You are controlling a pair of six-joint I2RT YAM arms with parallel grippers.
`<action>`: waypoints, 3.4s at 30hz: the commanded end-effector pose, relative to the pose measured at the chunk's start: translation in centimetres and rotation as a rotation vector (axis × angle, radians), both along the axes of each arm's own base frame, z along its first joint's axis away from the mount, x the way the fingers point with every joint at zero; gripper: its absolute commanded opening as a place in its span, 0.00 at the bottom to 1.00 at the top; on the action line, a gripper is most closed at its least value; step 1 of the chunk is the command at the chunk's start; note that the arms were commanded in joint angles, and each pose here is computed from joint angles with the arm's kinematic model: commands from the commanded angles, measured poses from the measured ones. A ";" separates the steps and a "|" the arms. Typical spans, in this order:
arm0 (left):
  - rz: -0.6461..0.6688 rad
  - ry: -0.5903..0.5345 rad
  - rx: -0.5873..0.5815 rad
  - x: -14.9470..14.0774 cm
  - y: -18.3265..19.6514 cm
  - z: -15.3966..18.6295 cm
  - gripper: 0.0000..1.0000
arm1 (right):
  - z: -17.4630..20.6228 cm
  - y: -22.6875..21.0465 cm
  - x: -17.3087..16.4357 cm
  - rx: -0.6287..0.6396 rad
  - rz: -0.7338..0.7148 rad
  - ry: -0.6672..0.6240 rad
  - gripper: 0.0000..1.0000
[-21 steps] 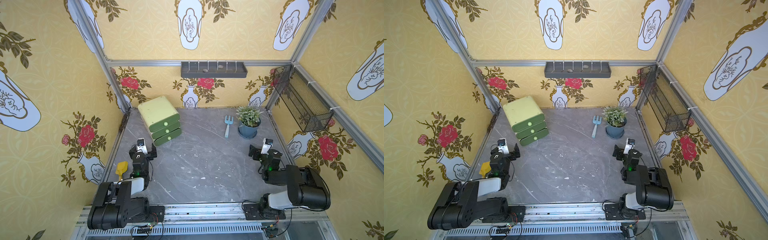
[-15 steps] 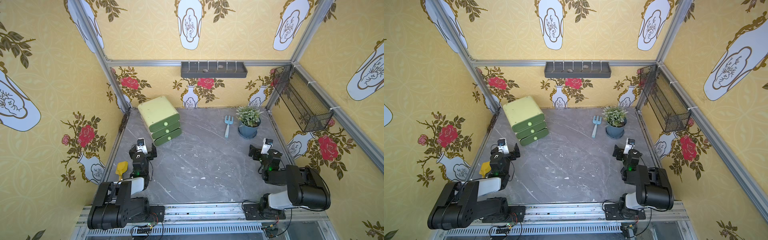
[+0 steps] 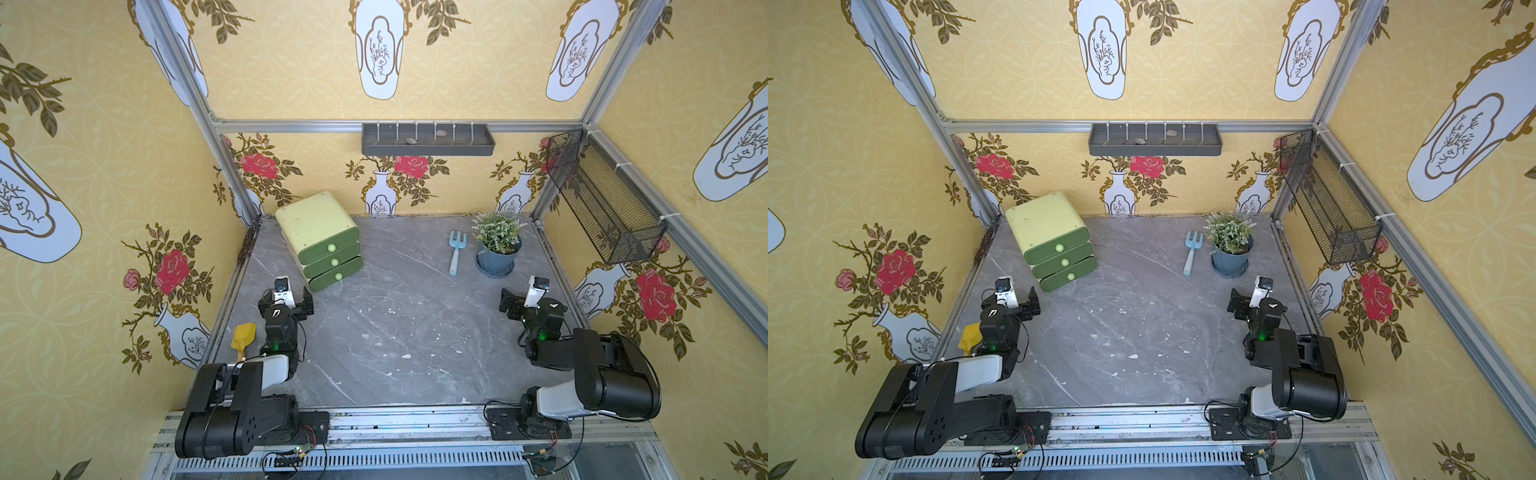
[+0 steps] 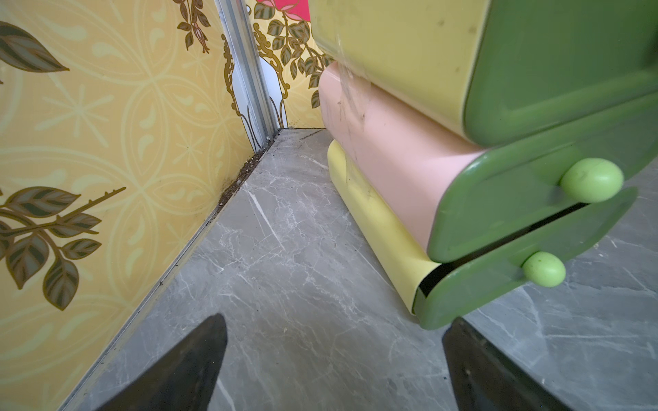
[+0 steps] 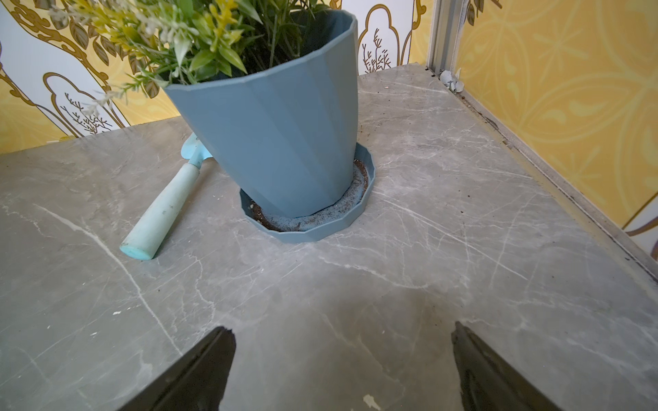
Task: Take the sponge out of the drawer
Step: Open the drawer in the storage box.
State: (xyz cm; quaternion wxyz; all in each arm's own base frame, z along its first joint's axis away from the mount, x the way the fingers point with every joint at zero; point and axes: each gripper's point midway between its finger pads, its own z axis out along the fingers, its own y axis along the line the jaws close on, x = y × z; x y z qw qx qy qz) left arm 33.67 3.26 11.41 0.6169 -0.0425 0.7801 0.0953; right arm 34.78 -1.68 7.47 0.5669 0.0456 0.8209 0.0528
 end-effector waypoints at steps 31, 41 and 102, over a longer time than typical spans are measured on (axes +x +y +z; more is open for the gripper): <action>-0.284 -0.176 -0.391 -9.1 -6.9 20.7 1.00 | 17.3 6.7 -1.4 0.247 0.146 -0.001 0.97; -0.555 -0.066 -0.299 -10.4 -11.2 20.8 1.00 | 20.0 16.4 -1.6 0.231 0.387 0.030 0.98; -0.202 -0.005 -0.646 -5.3 -2.7 16.5 0.96 | 15.4 55.7 0.4 0.962 0.894 0.512 0.64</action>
